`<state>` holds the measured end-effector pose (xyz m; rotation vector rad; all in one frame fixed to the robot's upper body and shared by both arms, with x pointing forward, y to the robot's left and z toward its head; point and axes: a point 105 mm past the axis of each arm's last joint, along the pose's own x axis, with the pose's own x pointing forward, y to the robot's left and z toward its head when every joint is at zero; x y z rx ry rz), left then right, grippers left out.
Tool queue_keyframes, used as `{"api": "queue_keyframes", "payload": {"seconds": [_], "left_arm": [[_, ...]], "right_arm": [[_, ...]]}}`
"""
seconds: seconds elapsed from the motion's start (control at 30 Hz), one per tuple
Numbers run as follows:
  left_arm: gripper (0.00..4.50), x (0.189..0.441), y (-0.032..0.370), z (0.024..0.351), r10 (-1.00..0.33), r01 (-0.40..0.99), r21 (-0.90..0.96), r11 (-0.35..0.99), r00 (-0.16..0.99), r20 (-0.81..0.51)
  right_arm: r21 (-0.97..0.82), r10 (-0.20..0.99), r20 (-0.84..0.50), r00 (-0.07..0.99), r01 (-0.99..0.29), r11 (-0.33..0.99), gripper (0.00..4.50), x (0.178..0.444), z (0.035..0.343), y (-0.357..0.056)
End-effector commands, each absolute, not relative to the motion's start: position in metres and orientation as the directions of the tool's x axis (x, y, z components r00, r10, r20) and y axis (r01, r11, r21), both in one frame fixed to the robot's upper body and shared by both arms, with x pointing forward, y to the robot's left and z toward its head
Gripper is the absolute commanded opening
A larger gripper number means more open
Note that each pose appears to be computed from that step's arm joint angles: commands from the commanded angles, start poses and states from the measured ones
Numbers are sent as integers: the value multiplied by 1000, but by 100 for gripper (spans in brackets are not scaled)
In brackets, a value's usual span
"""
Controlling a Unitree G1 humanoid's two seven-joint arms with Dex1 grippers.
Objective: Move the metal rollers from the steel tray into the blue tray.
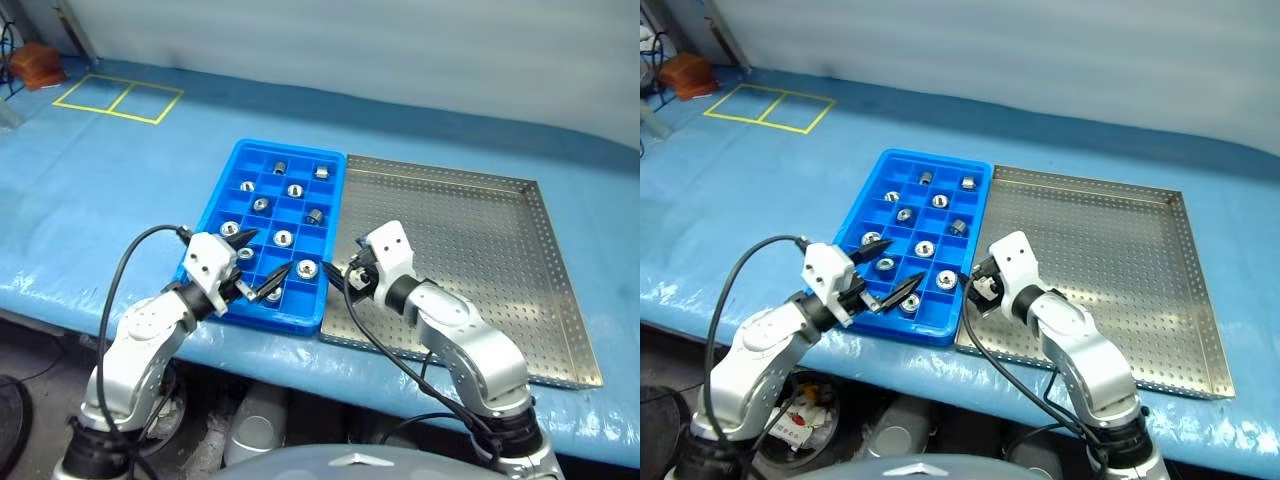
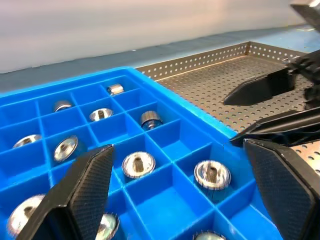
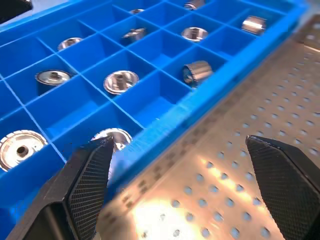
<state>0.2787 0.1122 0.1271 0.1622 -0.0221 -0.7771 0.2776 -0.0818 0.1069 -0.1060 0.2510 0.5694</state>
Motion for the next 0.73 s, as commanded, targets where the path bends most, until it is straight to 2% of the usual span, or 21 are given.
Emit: {"api": "queue_keyframes", "payload": {"seconds": [0.03, 0.37, 0.57, 0.73], "left_arm": [[450, 287, 93, 133, -743, 731, 190, 656, 669, -7], [450, 307, 69, 127, -756, 743, 212, 635, 654, -29], [450, 319, 73, 120, -667, 659, 192, 727, 744, -28], [450, 316, 73, 120, -660, 654, 157, 740, 751, -15]], "right_arm": [[-77, 446, -217, 868, -471, 879, 446, 272, 121, -101], [-104, 320, -230, 919, -351, 931, 446, 252, 116, -130], [-94, 268, -223, 937, -294, 951, 446, 249, 112, -136], [-93, 254, -218, 942, -279, 956, 446, 248, 110, -138]]}}
